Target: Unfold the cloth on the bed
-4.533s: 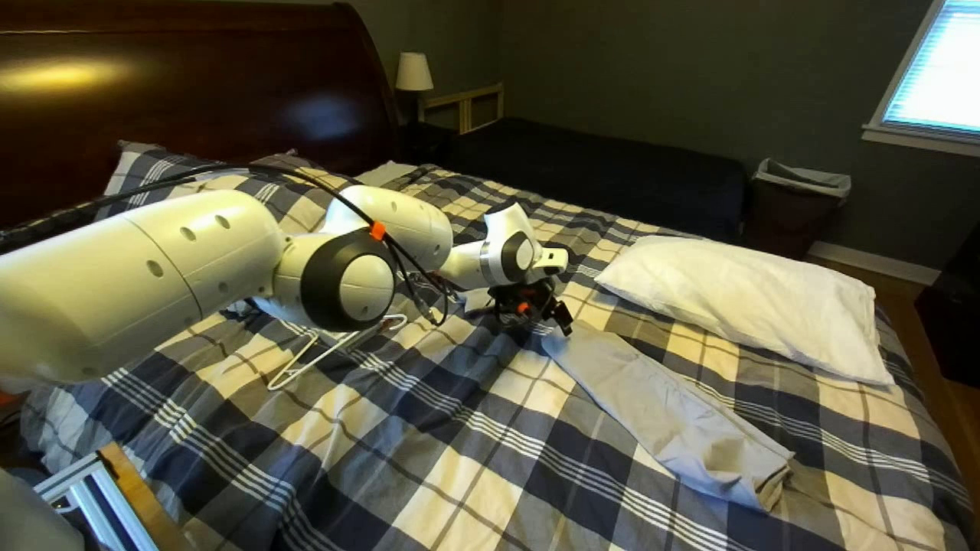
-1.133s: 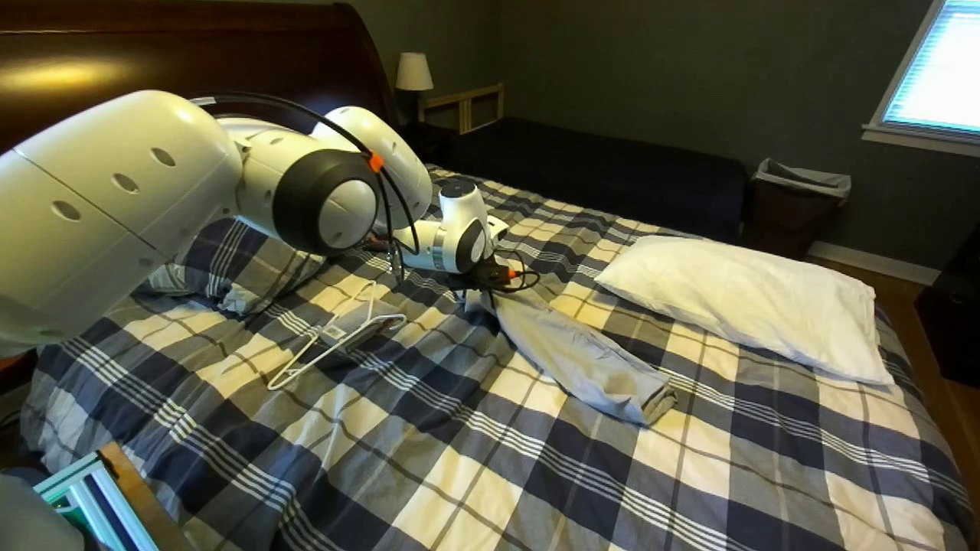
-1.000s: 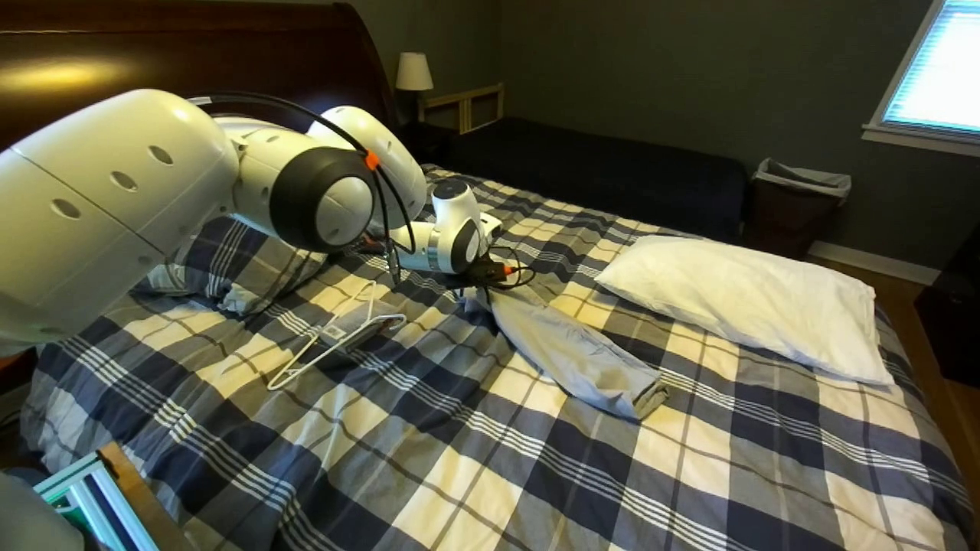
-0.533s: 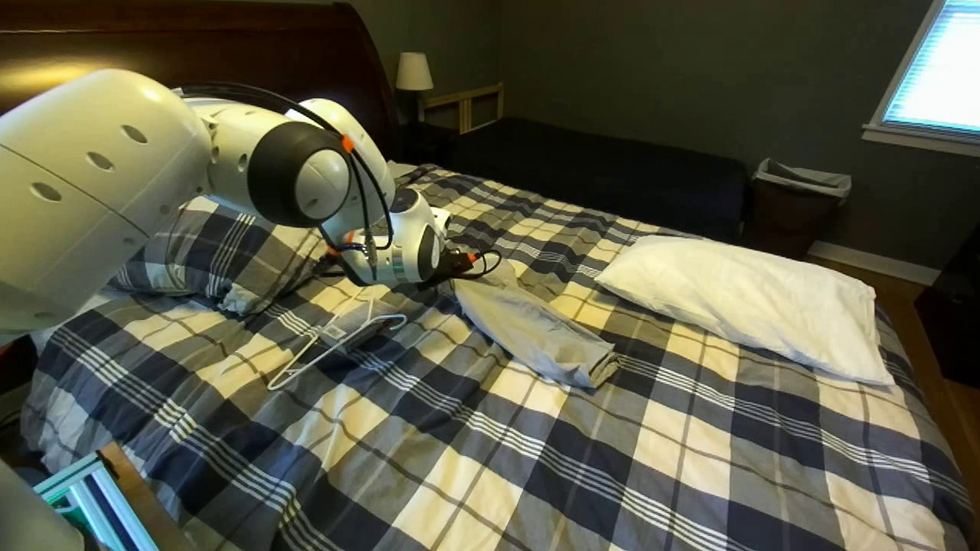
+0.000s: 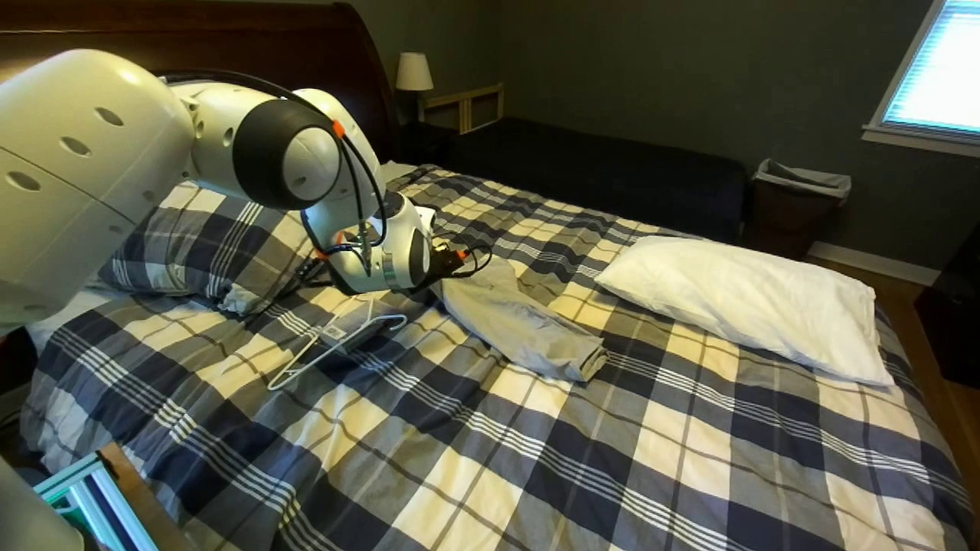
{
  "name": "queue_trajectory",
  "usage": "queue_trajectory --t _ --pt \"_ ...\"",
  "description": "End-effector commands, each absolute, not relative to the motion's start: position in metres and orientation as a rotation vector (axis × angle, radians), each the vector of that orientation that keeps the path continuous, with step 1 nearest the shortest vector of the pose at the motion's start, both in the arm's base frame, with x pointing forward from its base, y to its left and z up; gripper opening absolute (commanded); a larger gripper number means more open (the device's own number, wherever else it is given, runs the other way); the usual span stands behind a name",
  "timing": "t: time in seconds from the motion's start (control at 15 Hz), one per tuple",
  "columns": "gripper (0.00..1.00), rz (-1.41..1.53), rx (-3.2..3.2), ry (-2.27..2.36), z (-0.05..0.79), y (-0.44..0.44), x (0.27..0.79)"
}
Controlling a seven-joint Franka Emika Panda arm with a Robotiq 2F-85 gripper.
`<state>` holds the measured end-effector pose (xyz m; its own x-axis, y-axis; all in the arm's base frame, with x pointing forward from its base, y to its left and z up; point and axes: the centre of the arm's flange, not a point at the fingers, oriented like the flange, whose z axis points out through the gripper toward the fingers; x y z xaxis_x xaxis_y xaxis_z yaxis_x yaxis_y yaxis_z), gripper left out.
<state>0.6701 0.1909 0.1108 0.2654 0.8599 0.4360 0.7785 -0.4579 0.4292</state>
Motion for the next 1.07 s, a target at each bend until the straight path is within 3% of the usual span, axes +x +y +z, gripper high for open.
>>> queue_trajectory --t 0.0,0.2,0.73,1.0 --pt "0.81 1.062 2.425 1.423 0.148 0.128 0.639" --pt "0.99 1.201 2.483 1.210 0.171 0.071 0.634" --pt "1.00 1.337 2.495 0.538 0.194 -0.015 0.710" --pt "1.00 1.041 2.553 0.463 0.195 -0.017 0.753"
